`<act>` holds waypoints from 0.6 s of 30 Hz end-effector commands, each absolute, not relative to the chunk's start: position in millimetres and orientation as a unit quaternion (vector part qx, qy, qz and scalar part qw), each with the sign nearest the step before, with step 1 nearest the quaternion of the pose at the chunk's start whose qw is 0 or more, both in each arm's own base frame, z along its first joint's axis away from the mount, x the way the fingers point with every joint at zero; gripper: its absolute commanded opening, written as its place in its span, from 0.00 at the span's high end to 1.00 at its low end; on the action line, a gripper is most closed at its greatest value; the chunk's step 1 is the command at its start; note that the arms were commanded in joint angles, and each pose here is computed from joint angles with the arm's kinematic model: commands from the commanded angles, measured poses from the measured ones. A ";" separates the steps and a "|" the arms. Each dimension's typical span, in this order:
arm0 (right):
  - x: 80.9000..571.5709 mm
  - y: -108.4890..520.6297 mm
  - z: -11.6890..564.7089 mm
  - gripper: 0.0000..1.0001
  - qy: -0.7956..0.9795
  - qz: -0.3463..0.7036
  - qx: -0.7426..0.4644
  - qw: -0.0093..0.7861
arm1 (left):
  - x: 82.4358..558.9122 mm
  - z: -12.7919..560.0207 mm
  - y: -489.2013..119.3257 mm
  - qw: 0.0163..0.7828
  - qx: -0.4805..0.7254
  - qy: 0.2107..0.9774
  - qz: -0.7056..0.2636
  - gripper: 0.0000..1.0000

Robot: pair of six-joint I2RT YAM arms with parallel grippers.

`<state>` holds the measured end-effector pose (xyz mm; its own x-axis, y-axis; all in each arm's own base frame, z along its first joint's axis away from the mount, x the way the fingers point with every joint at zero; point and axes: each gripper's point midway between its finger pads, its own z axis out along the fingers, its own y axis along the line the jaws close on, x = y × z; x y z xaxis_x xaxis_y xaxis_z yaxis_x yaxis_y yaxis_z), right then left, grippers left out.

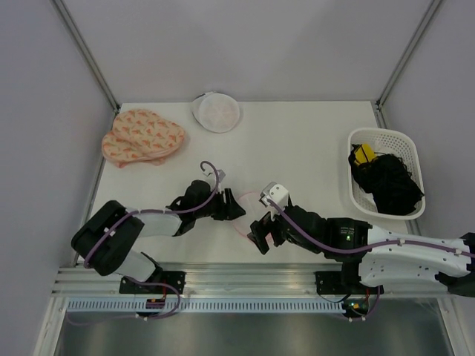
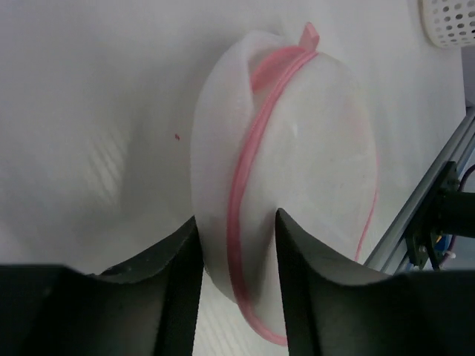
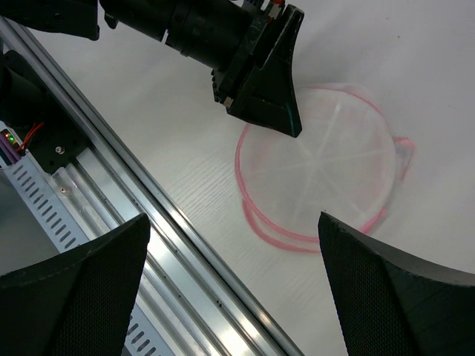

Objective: Unzip the laundry bag and remove the bra

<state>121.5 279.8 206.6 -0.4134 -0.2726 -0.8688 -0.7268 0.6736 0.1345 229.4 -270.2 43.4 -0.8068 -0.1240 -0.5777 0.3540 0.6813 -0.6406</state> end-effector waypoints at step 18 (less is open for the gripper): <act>126.0 261.3 198.9 0.02 0.811 0.243 -0.277 0.454 | 433.8 205.3 -151.3 0.535 -0.123 0.761 -0.346 0.98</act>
